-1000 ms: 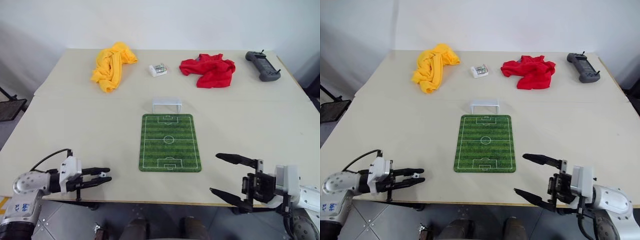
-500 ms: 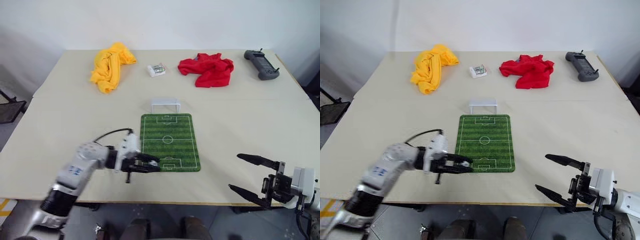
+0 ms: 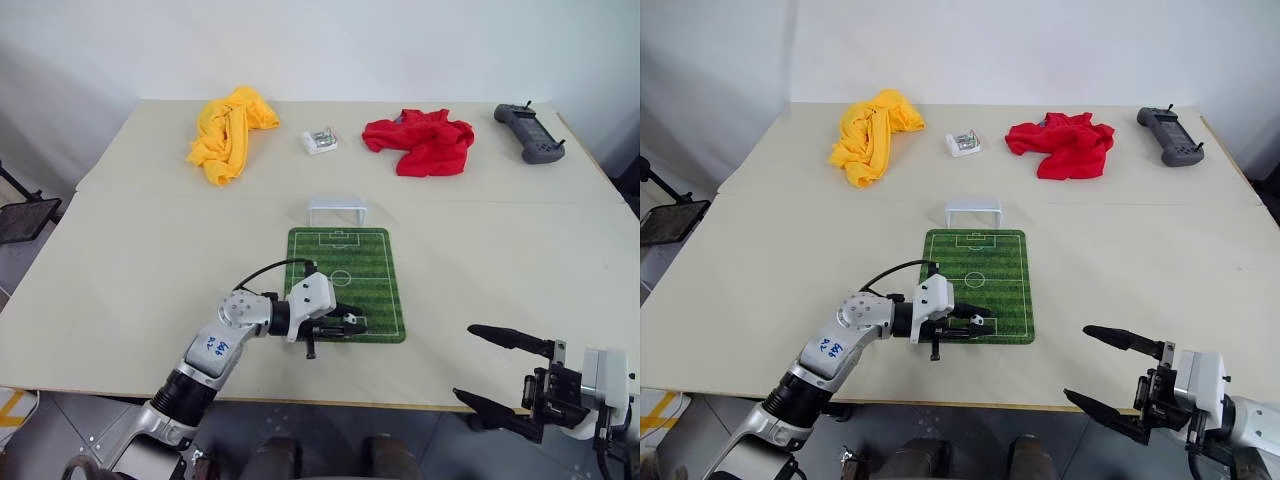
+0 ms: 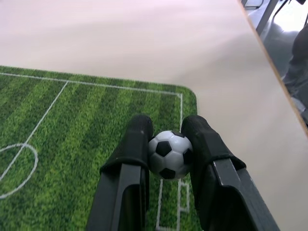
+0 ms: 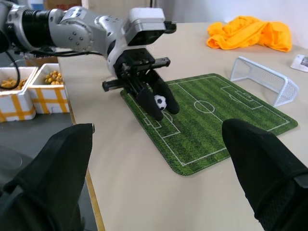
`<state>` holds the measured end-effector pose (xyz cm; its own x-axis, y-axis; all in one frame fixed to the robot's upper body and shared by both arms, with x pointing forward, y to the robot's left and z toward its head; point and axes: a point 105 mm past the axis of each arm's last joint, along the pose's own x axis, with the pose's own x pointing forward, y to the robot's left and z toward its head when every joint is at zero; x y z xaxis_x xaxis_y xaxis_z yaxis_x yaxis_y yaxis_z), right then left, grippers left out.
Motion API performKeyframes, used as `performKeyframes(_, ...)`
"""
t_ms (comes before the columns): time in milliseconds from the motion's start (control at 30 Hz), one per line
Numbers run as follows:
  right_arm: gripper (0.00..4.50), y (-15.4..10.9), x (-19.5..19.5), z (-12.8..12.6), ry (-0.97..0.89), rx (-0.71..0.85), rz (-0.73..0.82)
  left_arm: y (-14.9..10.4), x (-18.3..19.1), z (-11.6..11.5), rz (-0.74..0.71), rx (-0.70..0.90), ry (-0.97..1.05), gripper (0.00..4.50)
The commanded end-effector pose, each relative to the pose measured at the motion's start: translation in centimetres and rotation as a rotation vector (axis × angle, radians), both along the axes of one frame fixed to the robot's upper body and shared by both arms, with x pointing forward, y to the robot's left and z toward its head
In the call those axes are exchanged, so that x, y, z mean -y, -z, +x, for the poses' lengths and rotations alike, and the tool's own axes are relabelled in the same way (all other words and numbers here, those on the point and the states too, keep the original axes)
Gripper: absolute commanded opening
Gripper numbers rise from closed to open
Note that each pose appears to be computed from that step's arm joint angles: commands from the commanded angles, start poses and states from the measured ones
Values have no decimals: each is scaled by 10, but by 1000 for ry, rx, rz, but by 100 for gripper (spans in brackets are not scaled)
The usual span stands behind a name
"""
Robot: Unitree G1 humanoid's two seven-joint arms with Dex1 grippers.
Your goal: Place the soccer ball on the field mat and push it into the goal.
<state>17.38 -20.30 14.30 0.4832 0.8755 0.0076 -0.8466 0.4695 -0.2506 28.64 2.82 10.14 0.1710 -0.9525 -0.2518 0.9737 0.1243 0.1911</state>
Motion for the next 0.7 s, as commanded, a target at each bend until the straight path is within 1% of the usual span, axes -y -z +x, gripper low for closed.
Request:
performKeyframes(33, 450, -9, -2, -4, 10, 56, 8, -6, 1, 2, -11, 45, -4, 86)
performKeyframes(267, 450, -7, -4, -5, 20, 60, 21, -6, 1, 3, -19, 27, 3, 86)
performKeyframes(300, 450, -7, -4, -5, 22, 61, 22, -6, 1, 3, -22, 30, 2, 157)
performKeyframes(333, 450, -6, -4, -4, 23, 61, 23, -6, 1, 4, -24, 34, 1, 180)
performKeyframes(400, 450, -6, -3, -4, 24, 61, 24, -7, 2, 3, -30, 42, 10, 240)
performKeyframes(567, 450, -3, -4, -5, 20, 49, 33, -11, 0, -1, -64, 30, 32, 240)
performKeyframes(700, 450, 0, -6, -4, 6, 35, 43, -28, -2, 2, -132, 53, 21, 240)
